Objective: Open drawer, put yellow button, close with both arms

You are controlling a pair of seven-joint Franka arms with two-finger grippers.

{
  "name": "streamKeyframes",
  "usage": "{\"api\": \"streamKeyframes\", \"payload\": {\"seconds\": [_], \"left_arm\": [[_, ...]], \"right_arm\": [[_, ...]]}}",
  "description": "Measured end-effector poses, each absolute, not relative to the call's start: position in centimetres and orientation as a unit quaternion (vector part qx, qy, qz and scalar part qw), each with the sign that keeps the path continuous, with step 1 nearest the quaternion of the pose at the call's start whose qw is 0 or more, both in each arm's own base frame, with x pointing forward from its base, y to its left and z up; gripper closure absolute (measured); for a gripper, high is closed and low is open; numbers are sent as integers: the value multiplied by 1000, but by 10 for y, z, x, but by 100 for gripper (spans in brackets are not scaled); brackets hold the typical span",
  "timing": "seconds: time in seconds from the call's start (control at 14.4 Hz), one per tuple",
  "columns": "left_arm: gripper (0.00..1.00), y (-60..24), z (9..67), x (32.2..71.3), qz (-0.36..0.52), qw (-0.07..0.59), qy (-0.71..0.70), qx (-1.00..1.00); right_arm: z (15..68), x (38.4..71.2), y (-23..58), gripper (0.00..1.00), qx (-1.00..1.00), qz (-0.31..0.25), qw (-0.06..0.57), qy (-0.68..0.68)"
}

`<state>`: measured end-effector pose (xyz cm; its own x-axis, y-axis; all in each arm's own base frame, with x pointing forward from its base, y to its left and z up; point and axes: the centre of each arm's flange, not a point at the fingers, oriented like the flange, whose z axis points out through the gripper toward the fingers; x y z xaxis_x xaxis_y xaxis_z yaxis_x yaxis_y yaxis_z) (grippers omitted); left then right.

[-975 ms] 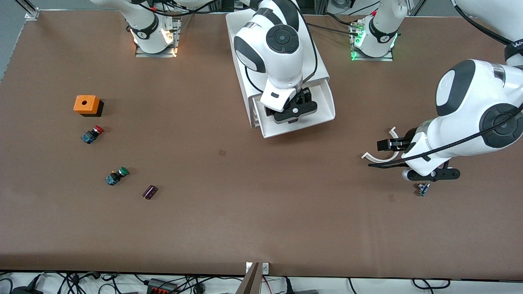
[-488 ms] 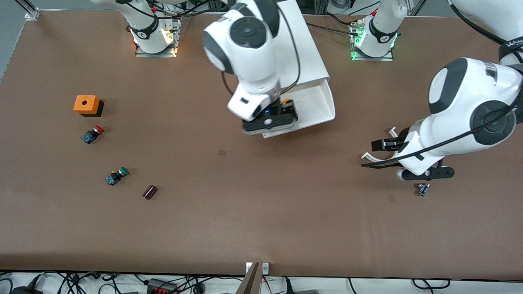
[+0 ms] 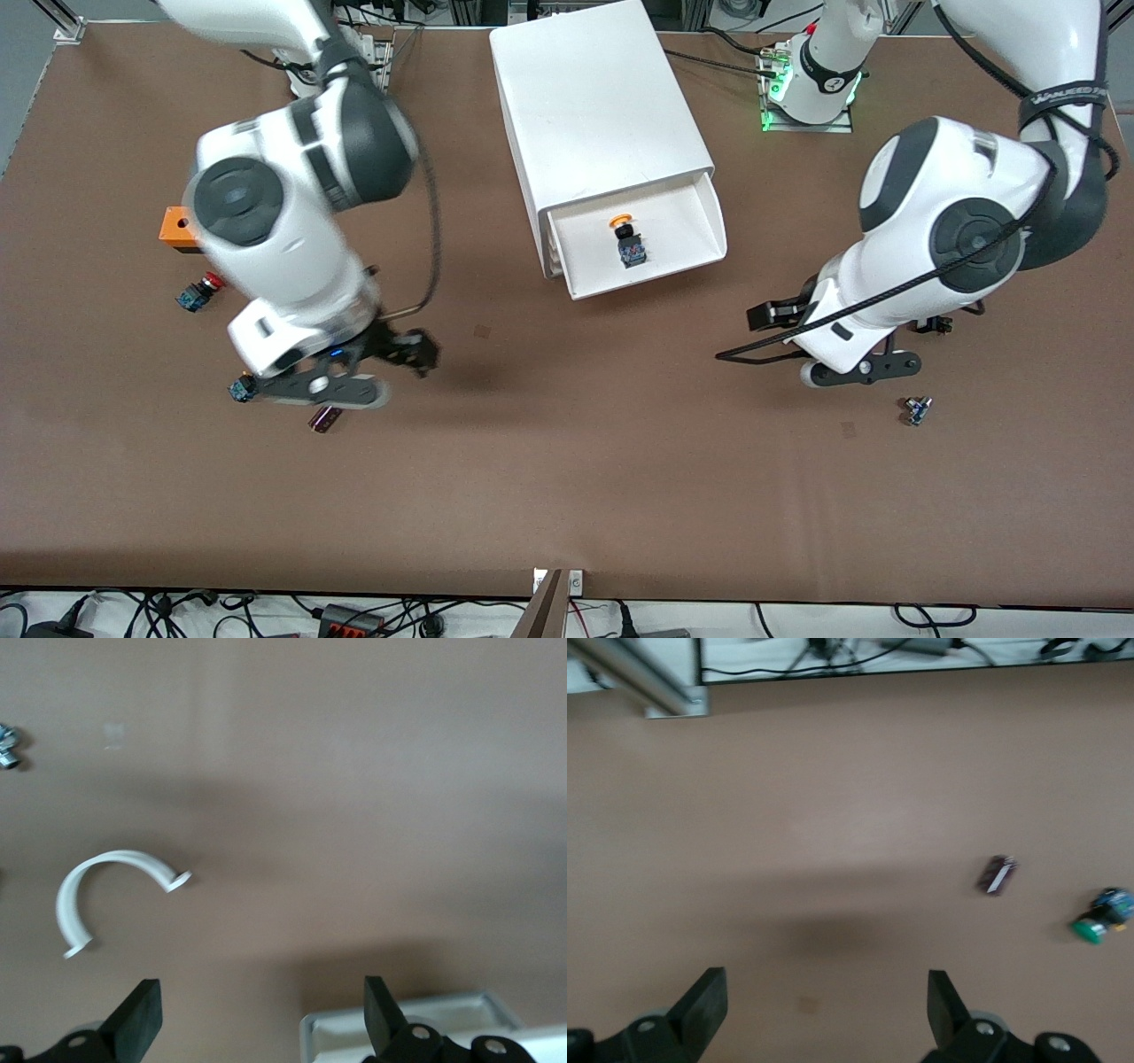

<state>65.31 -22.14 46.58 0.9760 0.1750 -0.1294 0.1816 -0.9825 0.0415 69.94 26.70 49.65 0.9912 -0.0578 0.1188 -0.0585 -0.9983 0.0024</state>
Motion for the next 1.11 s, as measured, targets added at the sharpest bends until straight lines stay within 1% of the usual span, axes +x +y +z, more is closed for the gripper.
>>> {"api": "streamKeyframes", "payload": {"seconds": [0.21, 0.42, 0.63, 0.84, 1.11], "left_arm": [[0, -271, 439, 645, -44, 35, 115, 992], [0, -322, 406, 623, -35, 40, 130, 990], [0, -349, 381, 602, -42, 34, 138, 989], [0, -358, 371, 592, -51, 27, 131, 990], [0, -374, 368, 571, -70, 21, 116, 991]], "right_arm": [[482, 718, 193, 0, 999, 29, 18, 5], [488, 724, 125, 0, 1000, 10, 22, 7], [510, 721, 76, 0, 1000, 6, 22, -20], [536, 714, 35, 0, 999, 15, 19, -44], [574, 692, -5, 0, 999, 10, 16, -49]]}}
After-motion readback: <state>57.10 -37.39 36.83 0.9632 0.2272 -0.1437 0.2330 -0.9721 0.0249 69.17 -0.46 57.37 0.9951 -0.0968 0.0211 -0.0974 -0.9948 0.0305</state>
